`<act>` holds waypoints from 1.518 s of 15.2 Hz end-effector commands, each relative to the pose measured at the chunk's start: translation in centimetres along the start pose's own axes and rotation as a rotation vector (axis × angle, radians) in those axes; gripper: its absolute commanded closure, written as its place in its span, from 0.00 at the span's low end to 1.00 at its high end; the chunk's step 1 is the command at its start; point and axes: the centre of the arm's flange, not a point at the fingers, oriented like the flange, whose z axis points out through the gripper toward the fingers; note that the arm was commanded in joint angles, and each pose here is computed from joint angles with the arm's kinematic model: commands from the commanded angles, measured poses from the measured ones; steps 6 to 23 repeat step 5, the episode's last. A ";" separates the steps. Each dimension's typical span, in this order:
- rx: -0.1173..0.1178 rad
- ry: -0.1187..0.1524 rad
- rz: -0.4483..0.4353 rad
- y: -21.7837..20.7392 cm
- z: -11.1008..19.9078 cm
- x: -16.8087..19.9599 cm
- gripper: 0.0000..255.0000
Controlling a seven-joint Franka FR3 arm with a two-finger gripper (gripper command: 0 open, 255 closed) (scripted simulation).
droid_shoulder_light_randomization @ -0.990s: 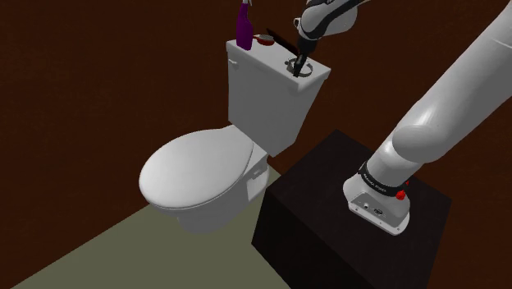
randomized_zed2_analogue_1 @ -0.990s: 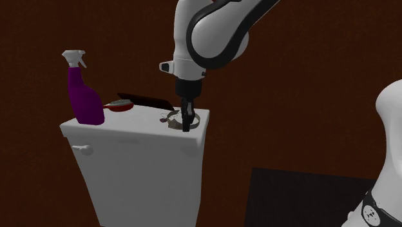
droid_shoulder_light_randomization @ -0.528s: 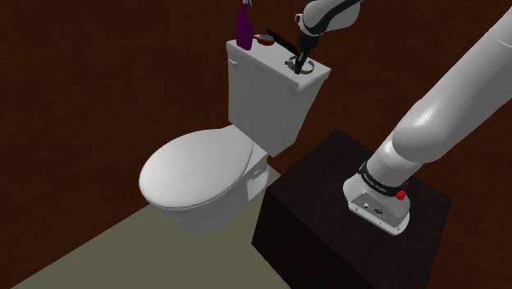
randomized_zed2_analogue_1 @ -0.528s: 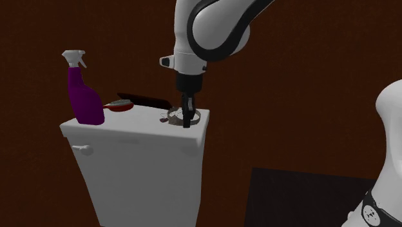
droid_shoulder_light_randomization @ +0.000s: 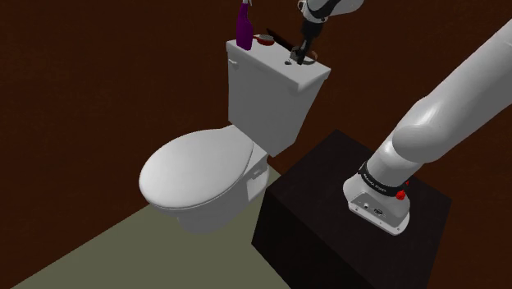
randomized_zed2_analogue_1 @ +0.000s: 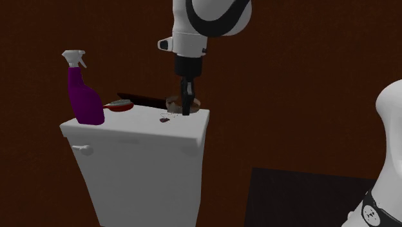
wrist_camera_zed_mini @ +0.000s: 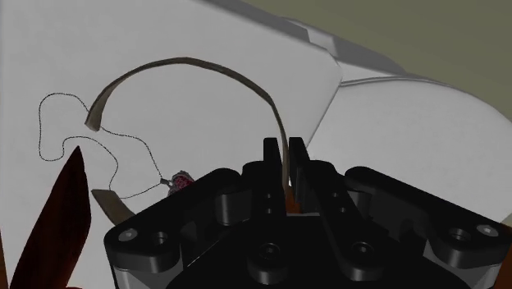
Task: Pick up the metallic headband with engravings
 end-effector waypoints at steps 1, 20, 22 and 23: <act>0.000 0.000 0.000 0.1 -1.1 0.1 1.00; 0.000 0.000 0.000 0.3 -2.2 0.1 1.00; 0.000 0.000 0.000 0.3 -2.2 0.1 1.00; 0.000 0.000 0.000 0.3 -2.2 0.1 1.00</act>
